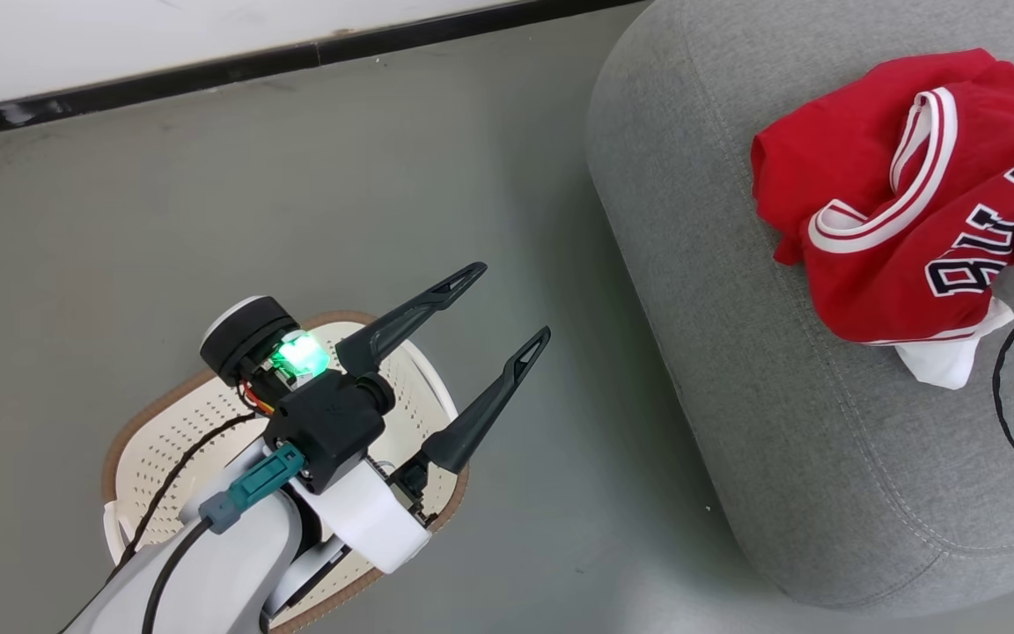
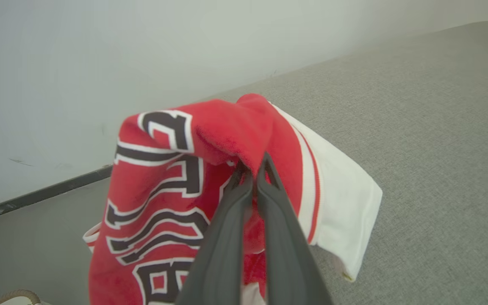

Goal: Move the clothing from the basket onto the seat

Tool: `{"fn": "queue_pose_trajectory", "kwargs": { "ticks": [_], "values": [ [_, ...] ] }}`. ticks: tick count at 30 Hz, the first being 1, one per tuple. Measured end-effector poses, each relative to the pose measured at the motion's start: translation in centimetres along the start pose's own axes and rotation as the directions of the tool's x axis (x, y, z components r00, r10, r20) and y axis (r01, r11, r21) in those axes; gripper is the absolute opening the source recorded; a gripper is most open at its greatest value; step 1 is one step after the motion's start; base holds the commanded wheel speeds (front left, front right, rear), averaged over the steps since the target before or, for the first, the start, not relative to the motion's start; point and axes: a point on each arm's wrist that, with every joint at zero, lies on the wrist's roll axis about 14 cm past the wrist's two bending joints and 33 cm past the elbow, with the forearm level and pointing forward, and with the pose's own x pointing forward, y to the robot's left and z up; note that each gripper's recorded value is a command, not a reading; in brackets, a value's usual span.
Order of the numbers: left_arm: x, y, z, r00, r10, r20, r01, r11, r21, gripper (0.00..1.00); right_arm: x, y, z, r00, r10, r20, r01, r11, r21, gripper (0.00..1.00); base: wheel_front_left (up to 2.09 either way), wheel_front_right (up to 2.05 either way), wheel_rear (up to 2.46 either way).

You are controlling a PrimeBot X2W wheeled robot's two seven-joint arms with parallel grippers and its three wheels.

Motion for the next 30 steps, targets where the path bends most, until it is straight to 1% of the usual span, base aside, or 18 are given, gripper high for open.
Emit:
{"fn": "queue_pose_trajectory", "kwargs": {
  "ticks": [1, 2, 3, 10, 15, 22, 30],
  "values": [
    [0.1, -0.1, 0.1, 1.0, -0.001, 0.002, 0.001, 1.0, 0.002, 1.0, -0.3, -0.1, -0.2, 1.0, 0.001, -0.001, -0.001, 1.0, 0.011, 0.66, 0.0, 0.0, 0.0],
    [0.1, -0.1, 0.2, 1.0, -0.002, 0.003, 0.002, 1.0, 0.002, 1.0, -0.4, -0.1, -0.1, 1.0, 0.002, 0.006, -0.002, 1.0, 0.01, 0.95, 0.0, 0.0, 0.0],
    [0.1, -0.2, 0.2, 1.0, -0.002, 0.003, 0.002, 1.0, 0.002, 1.0, -0.6, -0.1, -0.1, 1.0, 0.005, 0.008, -0.005, 1.0, 0.009, 1.0, 0.0, 0.0, 0.0],
    [0.1, -0.4, 0.5, 1.0, -0.001, 0.003, 0.001, 1.0, 0.01, 1.0, -1.6, 0.6, 0.5, 0.998, 0.049, 0.042, -0.048, 0.999, -0.015, 1.0, 0.0, 0.0, 0.0],
    [-0.4, -0.6, 0.5, 1.0, 0.016, -0.004, -0.016, 1.0, 0.0, 1.0, -2.3, 1.8, 1.1, 0.992, 0.102, 0.069, -0.099, 0.994, -0.04, 1.0, 0.0, 0.0, 0.0],
    [-1.5, -0.2, 0.5, 0.997, 0.071, -0.018, -0.071, 0.997, -0.002, 1.0, -3.0, 5.7, 2.4, 0.967, 0.223, 0.123, -0.214, 0.974, -0.078, 1.0, 0.0, 0.0, 0.0],
    [-3.4, 1.5, 1.1, 0.983, 0.185, -0.02, -0.185, 0.983, 0.011, 1.0, -3.8, 11.4, 3.9, 0.91, 0.372, 0.184, -0.355, 0.927, -0.12, 1.0, 0.0, 0.0, 0.0]
  ]
}}
